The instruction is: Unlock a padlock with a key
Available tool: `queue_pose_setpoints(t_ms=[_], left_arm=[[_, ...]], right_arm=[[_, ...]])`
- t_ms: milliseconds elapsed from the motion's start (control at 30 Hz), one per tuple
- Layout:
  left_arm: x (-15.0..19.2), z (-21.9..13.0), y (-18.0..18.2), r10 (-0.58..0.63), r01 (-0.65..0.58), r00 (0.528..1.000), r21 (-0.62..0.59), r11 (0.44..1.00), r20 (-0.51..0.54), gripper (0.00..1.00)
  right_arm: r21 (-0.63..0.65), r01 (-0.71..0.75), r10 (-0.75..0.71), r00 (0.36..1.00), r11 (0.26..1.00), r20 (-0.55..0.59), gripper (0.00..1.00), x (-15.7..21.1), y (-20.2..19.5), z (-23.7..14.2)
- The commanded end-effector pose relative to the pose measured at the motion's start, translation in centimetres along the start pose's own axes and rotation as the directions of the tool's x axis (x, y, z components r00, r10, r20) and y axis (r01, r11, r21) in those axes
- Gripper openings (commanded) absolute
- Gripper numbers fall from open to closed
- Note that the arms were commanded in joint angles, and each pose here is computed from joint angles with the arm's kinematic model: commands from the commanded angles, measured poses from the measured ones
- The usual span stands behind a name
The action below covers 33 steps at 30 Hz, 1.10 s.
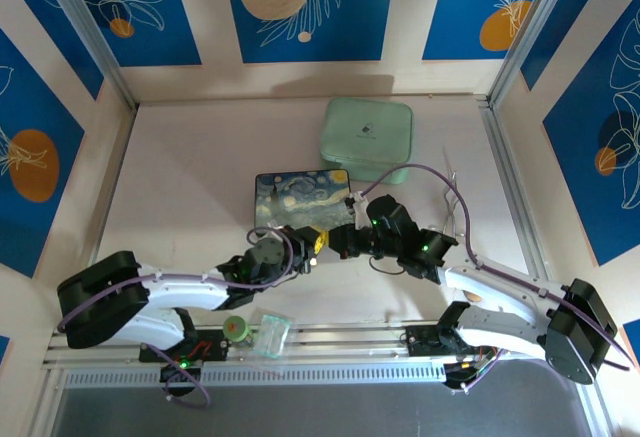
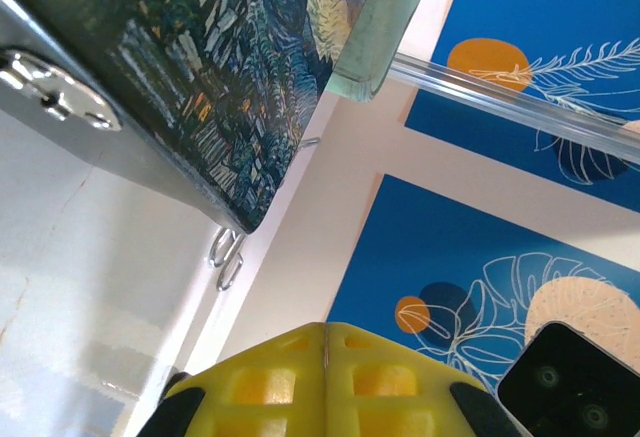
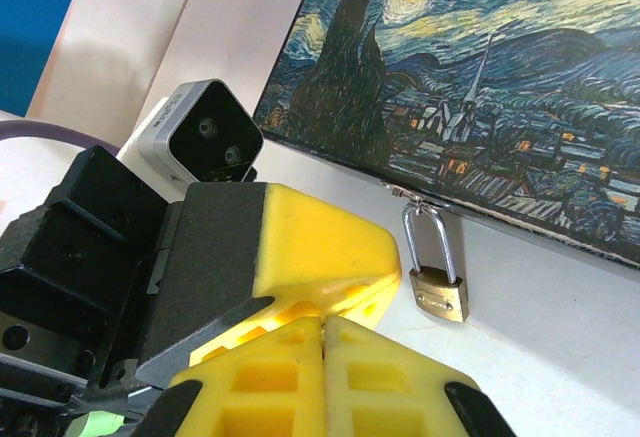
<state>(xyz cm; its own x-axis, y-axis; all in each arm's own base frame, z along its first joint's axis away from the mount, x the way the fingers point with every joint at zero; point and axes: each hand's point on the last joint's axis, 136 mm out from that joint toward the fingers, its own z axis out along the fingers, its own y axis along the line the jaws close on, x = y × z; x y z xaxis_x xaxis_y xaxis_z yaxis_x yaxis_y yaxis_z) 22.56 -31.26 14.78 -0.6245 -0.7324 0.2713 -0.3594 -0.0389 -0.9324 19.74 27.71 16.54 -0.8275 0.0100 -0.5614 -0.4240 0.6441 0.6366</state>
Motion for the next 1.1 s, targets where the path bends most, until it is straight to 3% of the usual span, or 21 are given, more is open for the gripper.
queue_pose_setpoints(t_ms=[0,33,100,133,267,500,600,800,1067], left_arm=[[-0.2,0.2,-1.3,0.115,-0.115,0.993,-0.005,0.993,0.015,0.00],[-0.3,0.3,-1.7,0.164,-0.164,0.986,-0.002,0.987,0.017,0.00],[-0.2,0.4,-3.2,0.297,-0.297,0.955,0.010,0.955,0.021,0.00],[-0.2,0.4,-3.8,0.345,-0.345,0.938,0.010,0.938,0.025,0.00],[0.1,-0.4,-7.1,0.596,-0.597,0.802,0.011,0.802,0.052,0.00],[2.3,-3.2,-14.1,0.821,-0.828,0.559,0.121,0.547,0.114,0.00],[3.9,-3.7,-15.9,0.866,-0.864,0.490,0.190,0.466,0.104,0.00],[6.1,-4.6,-18.2,0.866,-0.842,0.486,0.327,0.428,0.118,0.00],[6.5,-5.0,-19.1,0.845,-0.818,0.517,0.369,0.442,0.134,0.00]], right_arm=[[-0.033,-0.028,0.028,1.000,0.999,0.004,0.03,-0.1,-0.1,-0.5],[-0.059,-0.050,0.050,0.999,0.997,0.003,0.12,-0.3,0.1,-0.7],[-0.143,-0.109,0.111,0.994,0.984,0.007,0.46,-0.9,0.4,-1.3],[-0.187,-0.126,0.130,0.991,0.974,0.011,0.54,-1.2,0.6,-1.7],[-0.375,-0.091,0.118,0.992,0.923,0.050,0.62,-3.1,2.5,-3.9],[-0.515,0.107,-0.024,0.986,0.850,0.165,0.57,-5.9,6.1,-6.8],[-0.558,0.187,-0.069,0.972,0.809,0.224,0.51,-7.0,7.8,-8.2],[-0.592,0.274,-0.122,0.951,0.758,0.284,0.43,-8.2,9.8,-9.5],[-0.611,0.276,-0.129,0.953,0.742,0.275,0.32,-8.6,10.2,-9.2]])
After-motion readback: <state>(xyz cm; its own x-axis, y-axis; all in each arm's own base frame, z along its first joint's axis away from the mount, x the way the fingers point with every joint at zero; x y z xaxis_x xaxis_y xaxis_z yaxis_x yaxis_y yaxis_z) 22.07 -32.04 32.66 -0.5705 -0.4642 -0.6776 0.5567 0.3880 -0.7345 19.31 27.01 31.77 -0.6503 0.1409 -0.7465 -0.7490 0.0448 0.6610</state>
